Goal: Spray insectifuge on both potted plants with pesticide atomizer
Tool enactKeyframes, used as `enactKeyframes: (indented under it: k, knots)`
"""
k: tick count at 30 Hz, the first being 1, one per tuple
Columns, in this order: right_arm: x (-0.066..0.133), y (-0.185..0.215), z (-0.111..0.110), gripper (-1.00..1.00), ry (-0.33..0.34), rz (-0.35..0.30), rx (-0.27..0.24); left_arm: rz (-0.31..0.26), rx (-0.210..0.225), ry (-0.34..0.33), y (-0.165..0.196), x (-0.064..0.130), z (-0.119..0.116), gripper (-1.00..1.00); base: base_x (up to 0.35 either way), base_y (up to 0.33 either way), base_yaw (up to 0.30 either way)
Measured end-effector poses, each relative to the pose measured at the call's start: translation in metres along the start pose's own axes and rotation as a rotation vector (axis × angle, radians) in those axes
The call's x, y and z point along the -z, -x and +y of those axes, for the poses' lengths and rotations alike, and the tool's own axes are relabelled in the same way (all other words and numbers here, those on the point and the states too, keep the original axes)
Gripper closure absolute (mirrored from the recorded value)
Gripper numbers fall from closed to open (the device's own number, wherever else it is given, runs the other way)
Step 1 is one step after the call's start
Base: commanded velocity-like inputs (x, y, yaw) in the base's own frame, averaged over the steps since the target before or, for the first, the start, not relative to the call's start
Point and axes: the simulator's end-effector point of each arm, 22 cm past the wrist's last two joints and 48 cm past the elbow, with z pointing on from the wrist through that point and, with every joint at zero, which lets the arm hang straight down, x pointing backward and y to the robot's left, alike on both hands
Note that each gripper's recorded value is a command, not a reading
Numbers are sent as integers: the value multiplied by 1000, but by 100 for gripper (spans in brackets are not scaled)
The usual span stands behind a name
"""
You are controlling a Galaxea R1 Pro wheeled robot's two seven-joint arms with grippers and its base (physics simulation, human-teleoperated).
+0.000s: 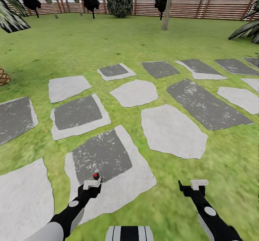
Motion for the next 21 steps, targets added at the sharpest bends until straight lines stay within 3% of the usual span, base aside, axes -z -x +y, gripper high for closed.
enactKeyframes:
  k: [4,11,17,21]
  knots:
    - [0,0,0,-100,0,-1,0,0,1,1,0,0,0,-100,0,-206,0]
    - [0,0,0,-100,0,-1,0,-6,-3,11,2,0,8,-100,0,-23,94]
    - [0,0,0,-100,0,0,0,-103,-9,14,19,3,11,-100,0,-1,79]
    - [0,-1,1,-100,1,1,0,-121,-12,19,22,4,15,-100,0,0,7]
